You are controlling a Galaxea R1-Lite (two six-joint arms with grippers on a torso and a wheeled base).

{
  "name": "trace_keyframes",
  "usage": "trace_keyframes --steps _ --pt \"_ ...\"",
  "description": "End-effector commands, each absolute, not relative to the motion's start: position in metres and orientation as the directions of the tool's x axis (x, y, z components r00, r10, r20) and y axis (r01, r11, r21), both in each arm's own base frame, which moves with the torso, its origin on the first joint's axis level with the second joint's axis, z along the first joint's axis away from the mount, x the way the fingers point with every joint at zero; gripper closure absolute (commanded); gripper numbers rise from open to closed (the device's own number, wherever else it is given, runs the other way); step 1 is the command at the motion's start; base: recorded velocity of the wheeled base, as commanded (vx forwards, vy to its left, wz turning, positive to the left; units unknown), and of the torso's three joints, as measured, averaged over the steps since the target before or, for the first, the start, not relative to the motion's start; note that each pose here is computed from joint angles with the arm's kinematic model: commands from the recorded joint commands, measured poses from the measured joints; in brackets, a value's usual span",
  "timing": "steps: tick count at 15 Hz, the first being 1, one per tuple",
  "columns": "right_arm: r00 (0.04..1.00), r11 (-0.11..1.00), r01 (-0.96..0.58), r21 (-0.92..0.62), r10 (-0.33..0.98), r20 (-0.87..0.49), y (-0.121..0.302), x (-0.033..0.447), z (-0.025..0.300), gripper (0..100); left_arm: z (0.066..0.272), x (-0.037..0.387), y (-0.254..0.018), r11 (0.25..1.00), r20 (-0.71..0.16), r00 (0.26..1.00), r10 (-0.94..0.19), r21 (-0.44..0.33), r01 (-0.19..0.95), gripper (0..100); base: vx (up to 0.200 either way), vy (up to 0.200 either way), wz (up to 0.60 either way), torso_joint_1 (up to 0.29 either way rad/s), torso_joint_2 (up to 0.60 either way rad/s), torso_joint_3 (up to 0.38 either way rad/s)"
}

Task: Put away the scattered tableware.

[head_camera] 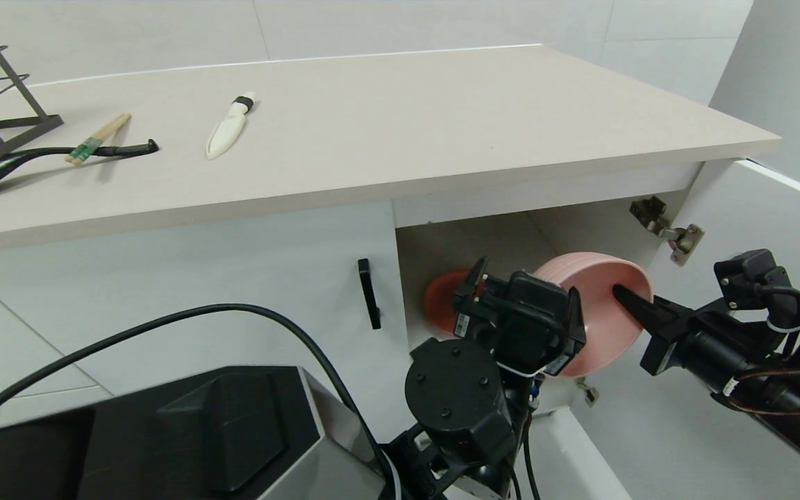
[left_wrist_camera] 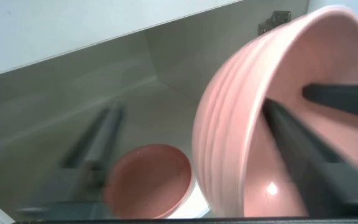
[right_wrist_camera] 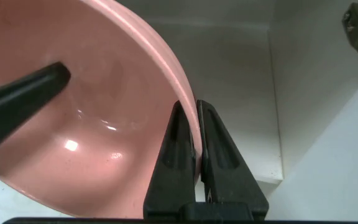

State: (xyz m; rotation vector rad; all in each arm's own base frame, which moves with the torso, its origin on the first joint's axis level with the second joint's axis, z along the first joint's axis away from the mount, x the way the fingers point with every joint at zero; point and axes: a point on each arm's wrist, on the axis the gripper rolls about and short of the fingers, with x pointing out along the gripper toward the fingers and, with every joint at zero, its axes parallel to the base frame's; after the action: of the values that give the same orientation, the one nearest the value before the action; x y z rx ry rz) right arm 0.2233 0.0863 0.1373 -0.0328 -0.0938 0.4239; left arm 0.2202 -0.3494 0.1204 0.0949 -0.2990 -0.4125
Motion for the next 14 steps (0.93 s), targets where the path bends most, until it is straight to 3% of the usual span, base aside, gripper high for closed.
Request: trace_keyframes --steps 1,3,5,7,10,12,14 --pt "0.907 0.911 -0.409 -0.051 0.412 0.084 0.086 0.223 0.137 100 0.126 0.218 -0.348 0.913 0.275 0.870 -0.408 0.141 0.383 0 0.000 0.000 0.00 0.000 0.00 0.000" --pt "0.908 0.911 -0.408 -0.051 0.411 0.078 0.086 0.223 0.136 100 0.130 0.207 -0.338 0.900 0.261 0.862 -0.436 0.146 0.411 0 0.000 0.000 0.00 0.000 0.00 0.000" --pt "0.909 0.912 -0.407 -0.050 0.410 0.069 0.085 0.222 0.134 100 0.137 0.173 -0.311 0.779 0.226 0.745 -0.627 0.187 0.599 0 0.000 0.000 0.00 0.000 0.00 0.000" --pt "0.910 0.911 -0.409 -0.049 0.412 0.057 0.085 0.220 0.132 100 0.144 0.159 -0.287 0.697 0.209 0.665 -0.717 0.221 0.682 0 0.000 0.000 0.00 0.000 0.00 0.000" --pt "0.912 0.911 -0.410 -0.045 0.411 0.008 0.082 0.215 0.122 100 0.145 0.152 -0.215 0.491 0.137 0.473 -0.871 0.293 0.820 0 0.000 0.000 0.00 0.000 0.00 0.000" --pt "0.912 0.911 -0.410 -0.041 0.409 -0.012 0.081 0.212 0.119 100 0.136 0.138 -0.181 0.416 0.070 0.415 -0.907 0.295 0.860 0 0.000 0.000 0.00 0.000 0.00 0.000" --pt "0.914 0.915 -0.403 0.013 0.404 -0.029 0.081 0.216 0.115 100 0.131 0.123 -0.161 0.408 0.033 0.416 -0.909 0.285 0.868 0 0.000 0.000 0.00 0.000 0.00 0.000"
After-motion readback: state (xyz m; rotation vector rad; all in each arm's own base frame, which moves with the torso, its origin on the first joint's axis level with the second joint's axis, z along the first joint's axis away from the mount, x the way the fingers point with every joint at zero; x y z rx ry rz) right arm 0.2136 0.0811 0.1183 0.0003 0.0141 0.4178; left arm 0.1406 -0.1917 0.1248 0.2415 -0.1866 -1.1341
